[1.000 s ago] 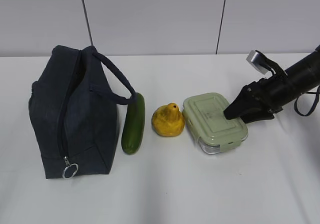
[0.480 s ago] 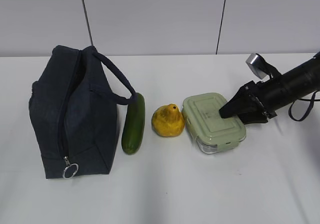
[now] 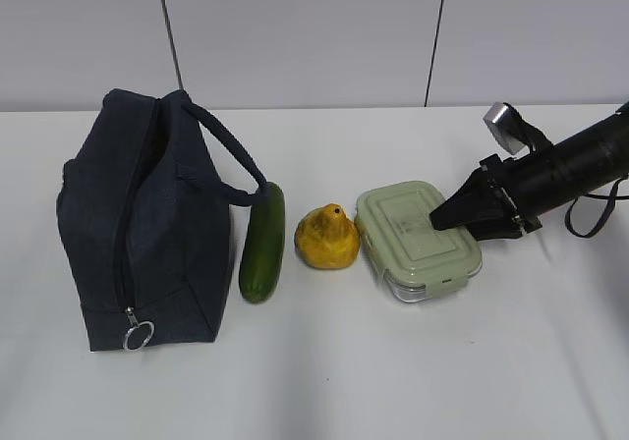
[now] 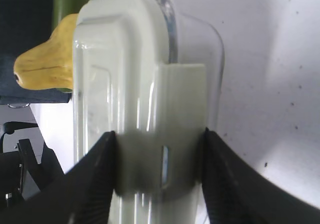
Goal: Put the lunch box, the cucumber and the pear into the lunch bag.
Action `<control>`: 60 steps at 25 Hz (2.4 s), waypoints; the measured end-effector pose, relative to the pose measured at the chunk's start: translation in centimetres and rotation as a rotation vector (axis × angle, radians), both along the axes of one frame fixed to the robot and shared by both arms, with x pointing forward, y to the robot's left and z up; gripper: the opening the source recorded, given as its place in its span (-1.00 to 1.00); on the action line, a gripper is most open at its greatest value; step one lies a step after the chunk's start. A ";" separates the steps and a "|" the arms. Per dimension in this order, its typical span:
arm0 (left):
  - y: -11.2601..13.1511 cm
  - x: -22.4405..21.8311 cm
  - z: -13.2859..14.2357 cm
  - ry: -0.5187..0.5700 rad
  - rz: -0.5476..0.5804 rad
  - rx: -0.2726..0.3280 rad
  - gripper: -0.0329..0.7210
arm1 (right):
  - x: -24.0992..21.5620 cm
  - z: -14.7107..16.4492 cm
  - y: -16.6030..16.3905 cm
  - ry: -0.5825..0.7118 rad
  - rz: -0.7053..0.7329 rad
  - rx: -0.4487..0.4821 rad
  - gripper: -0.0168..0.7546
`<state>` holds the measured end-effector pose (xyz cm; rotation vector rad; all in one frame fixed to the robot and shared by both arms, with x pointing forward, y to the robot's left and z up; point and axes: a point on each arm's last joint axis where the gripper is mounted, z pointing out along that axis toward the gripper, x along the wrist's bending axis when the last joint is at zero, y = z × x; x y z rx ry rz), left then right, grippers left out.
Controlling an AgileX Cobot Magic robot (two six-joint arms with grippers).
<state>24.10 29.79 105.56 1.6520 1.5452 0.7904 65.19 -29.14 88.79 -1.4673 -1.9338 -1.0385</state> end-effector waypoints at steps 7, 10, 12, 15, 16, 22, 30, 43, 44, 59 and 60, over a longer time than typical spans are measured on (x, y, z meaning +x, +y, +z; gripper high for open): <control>0.0 0.0 0.0 0.000 0.000 0.000 0.32 | 0.0 0.0 0.0 0.000 0.000 0.000 -0.07; 0.0 0.0 0.0 0.000 0.000 0.000 0.32 | 0.0 0.0 0.0 0.000 0.000 0.000 -0.08; 0.0 0.0 0.0 0.000 0.000 0.000 0.32 | 0.0 0.0 0.0 0.000 0.000 0.000 -0.08; 0.0 0.0 0.0 0.000 0.000 0.000 0.32 | 0.0 0.0 0.0 0.000 0.000 0.000 -0.08; 0.0 0.0 0.0 0.000 0.000 0.000 0.32 | 0.0 0.0 0.0 0.000 0.000 0.000 -0.08; 0.0 0.0 0.0 0.000 0.000 0.000 0.32 | 0.1 0.1 0.0 0.000 -0.008 0.008 -0.08; -0.4 0.6 0.2 0.026 -0.019 -0.033 0.31 | 0.3 0.2 0.1 -0.007 -0.038 0.022 -0.08; -2.0 11.0 3.0 -0.033 0.006 -0.258 0.11 | 0.4 0.2 0.1 0.005 -0.054 0.021 -0.09; -2.1 12.1 3.1 -0.007 0.012 -0.263 0.10 | 0.4 0.2 0.1 0.005 -0.054 0.021 -0.09; -4.7 28.6 2.3 0.430 -0.087 -0.283 0.08 | 0.4 0.1 0.1 0.006 -0.057 0.020 -0.09; -4.7 29.1 2.2 0.449 -0.094 -0.281 0.08 | 0.4 0.1 0.1 0.006 -0.057 0.020 -0.09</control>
